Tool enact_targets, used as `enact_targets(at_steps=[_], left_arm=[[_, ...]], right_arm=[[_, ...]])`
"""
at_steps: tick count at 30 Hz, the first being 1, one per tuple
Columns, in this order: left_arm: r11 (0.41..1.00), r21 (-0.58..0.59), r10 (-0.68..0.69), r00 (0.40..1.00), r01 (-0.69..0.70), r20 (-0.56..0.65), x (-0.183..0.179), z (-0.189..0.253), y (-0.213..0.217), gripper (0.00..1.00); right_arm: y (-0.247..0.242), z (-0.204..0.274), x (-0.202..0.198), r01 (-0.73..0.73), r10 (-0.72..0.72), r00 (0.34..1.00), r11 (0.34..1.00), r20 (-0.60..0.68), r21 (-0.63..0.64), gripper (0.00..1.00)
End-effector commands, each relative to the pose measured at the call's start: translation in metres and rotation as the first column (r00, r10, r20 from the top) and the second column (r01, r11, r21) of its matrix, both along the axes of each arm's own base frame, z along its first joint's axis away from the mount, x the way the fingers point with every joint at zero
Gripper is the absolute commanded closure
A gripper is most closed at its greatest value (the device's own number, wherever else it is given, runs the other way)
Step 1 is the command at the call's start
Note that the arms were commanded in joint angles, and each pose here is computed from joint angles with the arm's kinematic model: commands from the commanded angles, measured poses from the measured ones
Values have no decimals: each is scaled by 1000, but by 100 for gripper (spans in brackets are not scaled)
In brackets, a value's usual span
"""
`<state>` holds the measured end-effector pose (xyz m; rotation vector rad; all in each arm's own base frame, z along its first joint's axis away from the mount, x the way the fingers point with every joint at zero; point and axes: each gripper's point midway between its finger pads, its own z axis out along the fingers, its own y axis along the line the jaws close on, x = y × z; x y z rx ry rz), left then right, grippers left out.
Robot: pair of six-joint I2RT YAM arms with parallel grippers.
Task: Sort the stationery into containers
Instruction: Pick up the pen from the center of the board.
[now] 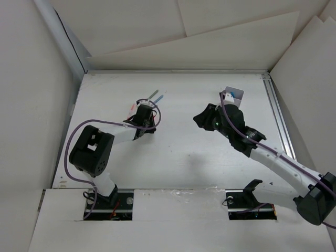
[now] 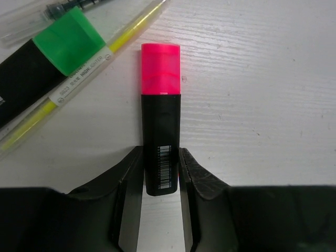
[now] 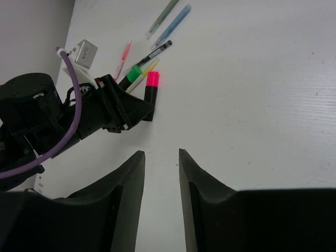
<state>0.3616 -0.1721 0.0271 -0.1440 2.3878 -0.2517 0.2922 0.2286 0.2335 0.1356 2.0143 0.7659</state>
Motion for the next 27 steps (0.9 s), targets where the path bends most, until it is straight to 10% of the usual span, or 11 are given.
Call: enact_targets(at_steps=[1,27], left_arm=[[996,-62,-62,998,63,12,-9,5,-12,94],[616,-430,-515,751,660,414,-99,128,-152,85]], right_arm=[[9,13,5,-11,9,999,1000,48,29,62],[7,-28,34,-4,6,998,999,-68,33,36]])
